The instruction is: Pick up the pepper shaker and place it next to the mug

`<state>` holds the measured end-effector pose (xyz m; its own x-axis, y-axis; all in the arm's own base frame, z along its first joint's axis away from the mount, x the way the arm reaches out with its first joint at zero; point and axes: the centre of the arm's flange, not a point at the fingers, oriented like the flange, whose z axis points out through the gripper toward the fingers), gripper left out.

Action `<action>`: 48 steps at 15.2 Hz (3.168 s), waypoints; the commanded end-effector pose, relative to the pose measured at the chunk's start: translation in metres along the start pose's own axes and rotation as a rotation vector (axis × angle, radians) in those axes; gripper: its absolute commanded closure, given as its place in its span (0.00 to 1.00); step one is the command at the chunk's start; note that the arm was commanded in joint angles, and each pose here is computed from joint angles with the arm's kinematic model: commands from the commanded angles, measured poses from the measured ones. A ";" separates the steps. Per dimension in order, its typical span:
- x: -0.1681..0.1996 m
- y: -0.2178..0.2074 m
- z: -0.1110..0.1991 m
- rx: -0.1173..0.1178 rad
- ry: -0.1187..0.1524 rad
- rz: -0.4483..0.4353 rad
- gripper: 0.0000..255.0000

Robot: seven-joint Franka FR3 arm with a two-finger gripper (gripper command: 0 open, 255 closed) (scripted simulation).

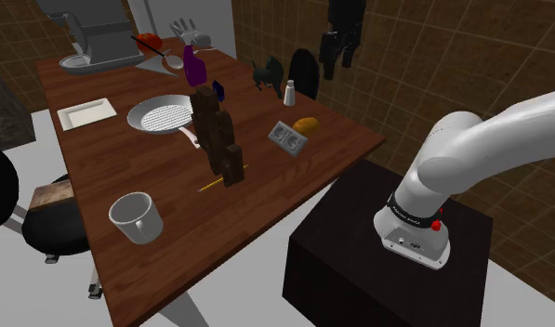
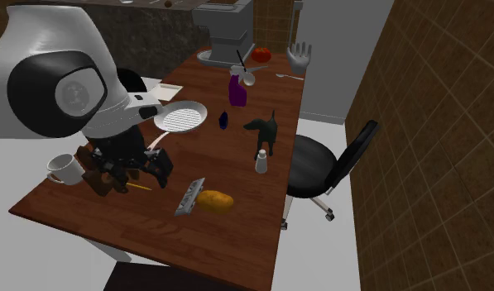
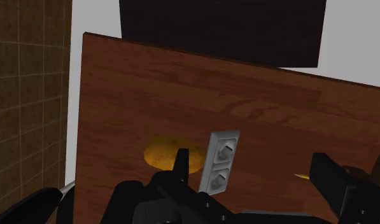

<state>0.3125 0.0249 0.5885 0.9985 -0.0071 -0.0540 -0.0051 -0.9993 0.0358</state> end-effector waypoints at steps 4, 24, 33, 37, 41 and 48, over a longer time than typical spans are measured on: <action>0.028 0.024 0.015 0.011 0.006 0.007 0.00; 0.212 0.188 0.115 0.086 0.049 0.054 0.00; 0.294 0.262 0.162 0.120 0.068 0.075 0.00; 0.321 0.285 0.182 0.131 0.074 0.082 0.00; 0.322 0.282 0.203 0.131 0.074 0.082 0.00; 0.323 0.280 0.217 0.131 0.074 0.082 0.00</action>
<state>0.6222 -0.2655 0.3651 0.9957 -0.0907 0.0176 -0.0887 -0.9917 -0.0933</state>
